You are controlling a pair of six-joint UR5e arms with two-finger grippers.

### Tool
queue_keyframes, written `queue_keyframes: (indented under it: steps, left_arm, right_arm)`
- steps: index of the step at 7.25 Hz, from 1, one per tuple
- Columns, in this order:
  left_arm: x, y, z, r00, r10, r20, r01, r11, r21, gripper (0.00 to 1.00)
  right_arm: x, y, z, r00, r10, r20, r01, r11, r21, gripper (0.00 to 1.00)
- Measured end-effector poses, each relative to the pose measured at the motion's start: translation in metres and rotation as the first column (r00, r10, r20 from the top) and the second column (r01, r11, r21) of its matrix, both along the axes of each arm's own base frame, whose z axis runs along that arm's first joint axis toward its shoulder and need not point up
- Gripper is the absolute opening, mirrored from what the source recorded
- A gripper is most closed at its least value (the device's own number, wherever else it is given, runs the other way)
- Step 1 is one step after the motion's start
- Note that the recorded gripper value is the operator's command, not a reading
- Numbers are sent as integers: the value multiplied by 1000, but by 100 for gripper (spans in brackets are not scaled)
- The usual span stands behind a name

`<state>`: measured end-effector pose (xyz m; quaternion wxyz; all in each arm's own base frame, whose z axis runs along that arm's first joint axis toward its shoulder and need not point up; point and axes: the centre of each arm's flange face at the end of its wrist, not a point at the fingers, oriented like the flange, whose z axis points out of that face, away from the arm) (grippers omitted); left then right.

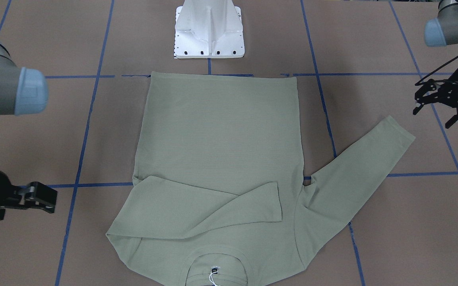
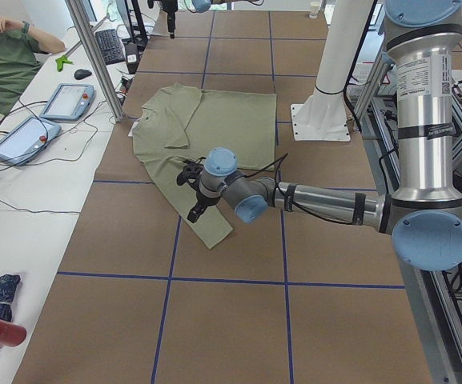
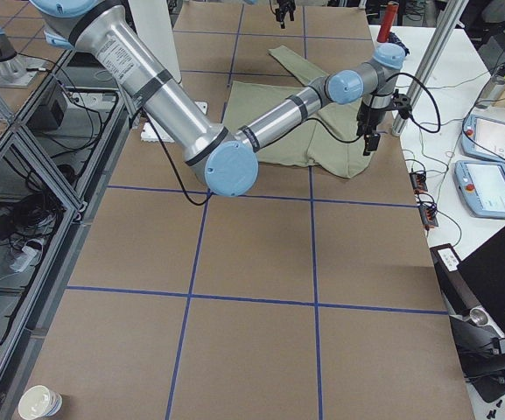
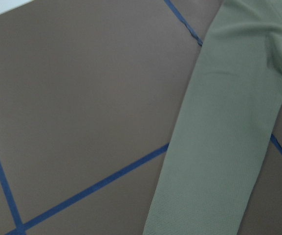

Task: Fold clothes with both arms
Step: 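Release the sleeve and raise the right gripper away from the shirt, then lower the left gripper to the other sleeve cuff and grasp it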

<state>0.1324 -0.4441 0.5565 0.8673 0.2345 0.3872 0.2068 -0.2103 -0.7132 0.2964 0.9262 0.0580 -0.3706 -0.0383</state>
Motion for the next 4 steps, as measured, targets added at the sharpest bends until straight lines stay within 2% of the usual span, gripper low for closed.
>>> queue_keyframes:
  steps: [2, 4]
  left_arm:
    - [26, 41, 30, 996, 81, 27, -81, 997, -5, 100]
    - [54, 58, 46, 989, 119, 83, -120, 993, 1, 100]
  right_arm:
    - [24, 12, 23, 1000, -6, -8, 6, 1000, 17, 100]
    - [30, 15, 25, 1000, -3, -7, 3, 1000, 23, 100]
